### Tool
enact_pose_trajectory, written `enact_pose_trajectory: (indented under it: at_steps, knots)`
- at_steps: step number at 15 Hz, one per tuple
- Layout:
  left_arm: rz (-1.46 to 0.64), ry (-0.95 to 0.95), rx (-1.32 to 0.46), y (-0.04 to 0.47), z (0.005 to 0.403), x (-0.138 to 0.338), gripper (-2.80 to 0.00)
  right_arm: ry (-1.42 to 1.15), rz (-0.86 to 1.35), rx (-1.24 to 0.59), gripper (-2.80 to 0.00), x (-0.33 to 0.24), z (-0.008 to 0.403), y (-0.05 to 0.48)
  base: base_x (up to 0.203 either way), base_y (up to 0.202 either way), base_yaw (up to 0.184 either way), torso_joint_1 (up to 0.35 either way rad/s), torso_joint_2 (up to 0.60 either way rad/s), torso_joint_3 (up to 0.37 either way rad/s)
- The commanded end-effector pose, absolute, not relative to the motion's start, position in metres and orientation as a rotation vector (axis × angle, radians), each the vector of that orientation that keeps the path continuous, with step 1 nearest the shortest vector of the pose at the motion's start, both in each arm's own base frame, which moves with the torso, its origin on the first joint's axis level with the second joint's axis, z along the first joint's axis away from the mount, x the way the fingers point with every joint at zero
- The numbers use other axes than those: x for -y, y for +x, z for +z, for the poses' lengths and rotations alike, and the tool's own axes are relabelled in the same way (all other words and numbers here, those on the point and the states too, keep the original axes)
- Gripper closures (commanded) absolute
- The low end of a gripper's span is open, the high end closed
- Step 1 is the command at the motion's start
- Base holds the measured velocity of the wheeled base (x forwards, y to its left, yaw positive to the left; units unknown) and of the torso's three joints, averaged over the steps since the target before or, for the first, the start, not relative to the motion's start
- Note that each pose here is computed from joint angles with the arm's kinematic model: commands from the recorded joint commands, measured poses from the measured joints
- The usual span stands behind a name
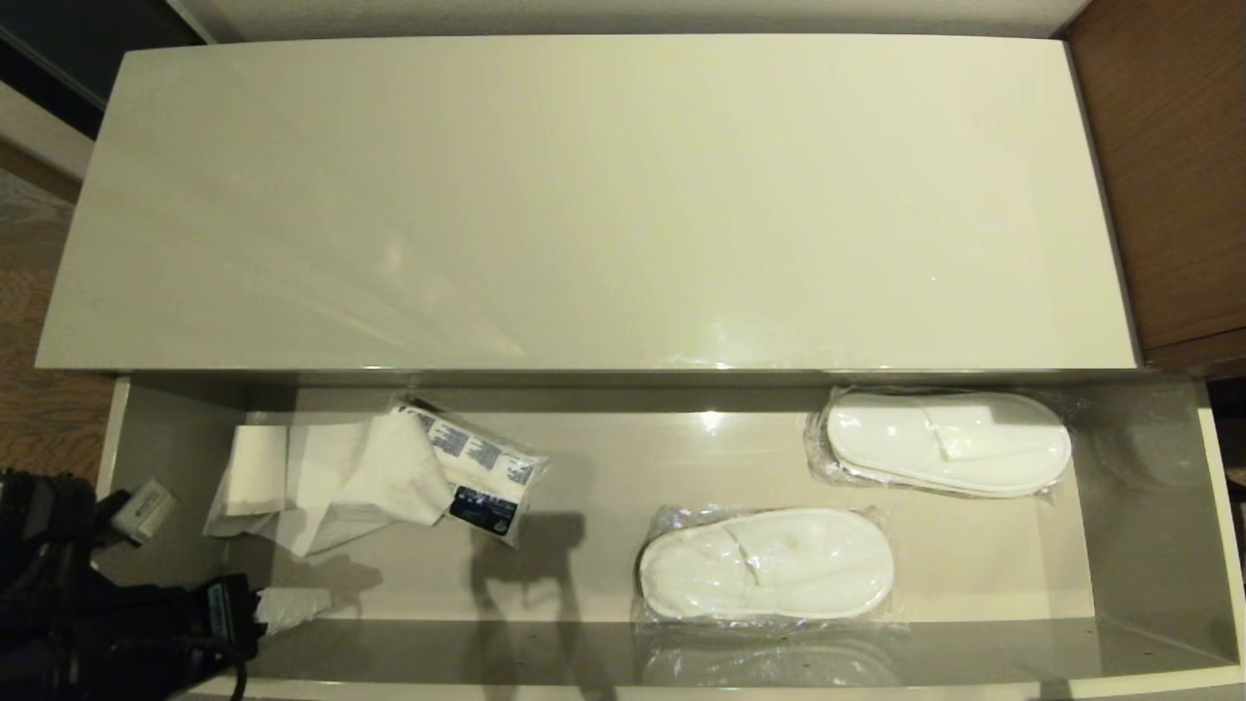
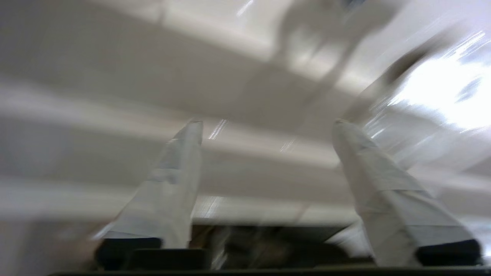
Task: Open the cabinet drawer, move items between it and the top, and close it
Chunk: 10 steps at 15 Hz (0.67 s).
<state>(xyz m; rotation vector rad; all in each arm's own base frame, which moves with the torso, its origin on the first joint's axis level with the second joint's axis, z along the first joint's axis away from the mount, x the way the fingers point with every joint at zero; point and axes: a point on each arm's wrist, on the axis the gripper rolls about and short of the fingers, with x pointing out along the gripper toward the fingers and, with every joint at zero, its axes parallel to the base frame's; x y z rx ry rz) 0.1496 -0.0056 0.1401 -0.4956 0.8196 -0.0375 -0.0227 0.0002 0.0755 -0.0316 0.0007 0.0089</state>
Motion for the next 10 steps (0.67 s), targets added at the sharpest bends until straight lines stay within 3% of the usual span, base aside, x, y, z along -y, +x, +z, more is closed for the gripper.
enact_pose_trajectory:
  at_steps: [1,10]
  knots:
    - [-0.057,-0.534,-0.704,0.183,0.135,0.004,-2.8,-0.029,0.01,-0.003,0.0,0.0,0.075,-0.023,0.0,0.0,0.0,0.0,0.0,0.0]
    - [-0.041,-0.537,-0.627,0.221,0.123,-0.003,-2.8,-0.031,0.011,-0.003,0.0,0.0,0.075,-0.023,0.0,0.0,0.0,0.0,0.0,0.0]
